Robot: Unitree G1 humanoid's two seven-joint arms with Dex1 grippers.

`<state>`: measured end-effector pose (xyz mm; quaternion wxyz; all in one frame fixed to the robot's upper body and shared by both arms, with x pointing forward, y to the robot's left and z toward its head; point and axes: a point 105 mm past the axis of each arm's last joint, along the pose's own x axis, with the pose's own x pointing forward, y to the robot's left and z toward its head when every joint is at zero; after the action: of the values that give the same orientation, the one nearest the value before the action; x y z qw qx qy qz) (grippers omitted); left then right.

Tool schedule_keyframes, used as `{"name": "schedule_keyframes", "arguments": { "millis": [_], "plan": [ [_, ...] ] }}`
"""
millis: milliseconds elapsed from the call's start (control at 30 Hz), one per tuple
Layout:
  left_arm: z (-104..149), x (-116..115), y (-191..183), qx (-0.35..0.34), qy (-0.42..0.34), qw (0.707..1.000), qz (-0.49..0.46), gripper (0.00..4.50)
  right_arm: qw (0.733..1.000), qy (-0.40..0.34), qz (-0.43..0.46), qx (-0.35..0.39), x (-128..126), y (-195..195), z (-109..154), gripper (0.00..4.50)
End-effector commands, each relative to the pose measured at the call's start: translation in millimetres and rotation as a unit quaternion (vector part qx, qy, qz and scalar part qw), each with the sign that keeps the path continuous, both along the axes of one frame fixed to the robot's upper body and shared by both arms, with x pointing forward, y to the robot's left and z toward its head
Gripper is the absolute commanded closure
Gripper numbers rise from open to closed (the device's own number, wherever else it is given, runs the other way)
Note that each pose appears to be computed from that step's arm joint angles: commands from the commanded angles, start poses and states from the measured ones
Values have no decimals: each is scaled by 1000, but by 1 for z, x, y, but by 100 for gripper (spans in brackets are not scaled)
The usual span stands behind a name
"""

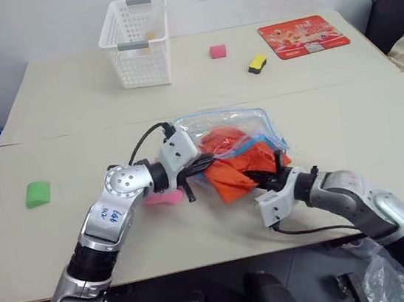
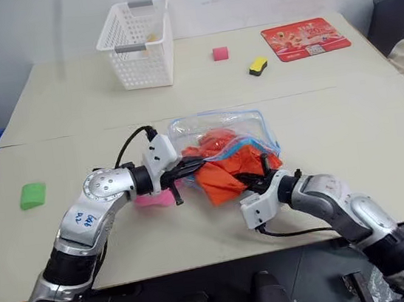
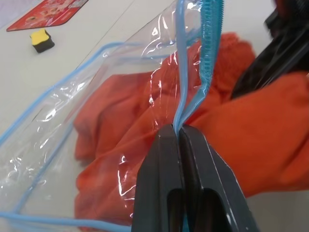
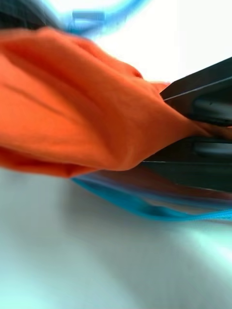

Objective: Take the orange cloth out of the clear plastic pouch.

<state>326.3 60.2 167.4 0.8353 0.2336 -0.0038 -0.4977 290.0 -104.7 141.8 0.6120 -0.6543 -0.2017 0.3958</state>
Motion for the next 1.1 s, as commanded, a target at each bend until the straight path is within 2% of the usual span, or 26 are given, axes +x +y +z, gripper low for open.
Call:
{"name": "schedule_keyframes", "arguments": {
  "millis": [33,133,233,400,500,600,667,767,833,967,1100],
  "plan": [
    [6,10,3,5,-28,999,23,450,996,0,90,-18,-39,3,14,448],
    [4,21,10,13,-33,998,47,450,988,58,119,-84,-63,-18,-7,448],
    [7,30,21,23,-40,996,70,450,982,91,92,-137,-70,-55,-20,448],
    [13,30,34,31,-46,996,67,450,977,98,-58,-178,-53,-139,-19,448],
    [9,15,34,48,-43,998,29,450,962,78,-185,-185,-39,-202,-8,448],
    [6,-1,30,62,-43,997,-14,450,947,44,-270,-169,-28,-238,6,448],
    [0,-23,23,73,-30,994,-74,450,949,33,-300,-96,-16,-236,12,448],
    [-14,-42,25,120,-15,984,-129,450,951,44,-305,-8,2,-209,7,448],
    [-19,-48,28,140,-8,979,-147,450,950,56,-308,6,10,-196,-1,448],
    [-19,-43,33,156,-14,979,-129,450,944,80,-319,24,12,-189,-10,448],
    [-17,-36,38,143,-14,984,-104,450,939,121,-321,33,3,-187,-18,329]
  ]
}}
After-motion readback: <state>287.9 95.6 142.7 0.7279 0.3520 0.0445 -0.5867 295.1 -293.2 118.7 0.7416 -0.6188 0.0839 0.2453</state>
